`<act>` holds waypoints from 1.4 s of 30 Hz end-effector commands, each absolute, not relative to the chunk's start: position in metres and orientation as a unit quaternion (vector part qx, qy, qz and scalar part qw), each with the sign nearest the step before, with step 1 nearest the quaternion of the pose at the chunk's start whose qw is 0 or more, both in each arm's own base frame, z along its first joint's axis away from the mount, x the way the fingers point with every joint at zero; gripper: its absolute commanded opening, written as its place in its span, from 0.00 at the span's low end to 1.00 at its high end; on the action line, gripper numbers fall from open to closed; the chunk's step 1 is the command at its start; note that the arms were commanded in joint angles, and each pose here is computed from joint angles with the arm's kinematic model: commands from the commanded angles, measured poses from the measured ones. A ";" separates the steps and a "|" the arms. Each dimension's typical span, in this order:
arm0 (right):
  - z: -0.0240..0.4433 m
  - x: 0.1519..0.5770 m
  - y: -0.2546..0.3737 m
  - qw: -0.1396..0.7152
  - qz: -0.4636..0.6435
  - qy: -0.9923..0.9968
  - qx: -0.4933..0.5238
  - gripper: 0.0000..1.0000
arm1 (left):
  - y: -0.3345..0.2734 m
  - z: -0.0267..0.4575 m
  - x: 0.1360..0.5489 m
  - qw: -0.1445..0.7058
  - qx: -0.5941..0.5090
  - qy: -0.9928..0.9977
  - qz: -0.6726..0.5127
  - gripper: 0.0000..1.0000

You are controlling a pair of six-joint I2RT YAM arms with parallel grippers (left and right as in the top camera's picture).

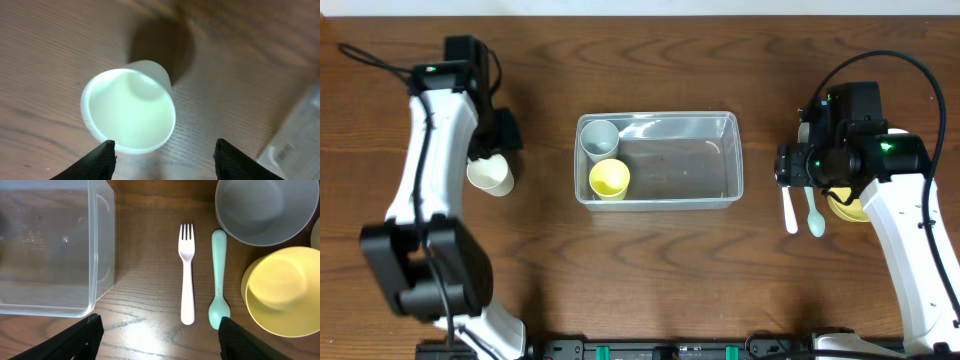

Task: Pack container
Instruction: 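Return the left gripper to the white cup and grasp it, then set the white cup into the container beside the grey cup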

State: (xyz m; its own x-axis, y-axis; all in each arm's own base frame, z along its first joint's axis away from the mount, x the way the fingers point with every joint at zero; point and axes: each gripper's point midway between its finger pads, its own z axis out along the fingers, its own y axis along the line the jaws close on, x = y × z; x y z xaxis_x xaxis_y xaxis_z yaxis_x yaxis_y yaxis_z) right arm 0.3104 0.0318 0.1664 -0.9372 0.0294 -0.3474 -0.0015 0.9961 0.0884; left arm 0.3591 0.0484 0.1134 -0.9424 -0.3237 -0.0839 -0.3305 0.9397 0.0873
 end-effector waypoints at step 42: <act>0.171 0.312 0.033 0.181 0.042 0.983 0.005 0.76 | -0.194 0.257 0.366 0.317 0.171 0.929 -0.084 0.06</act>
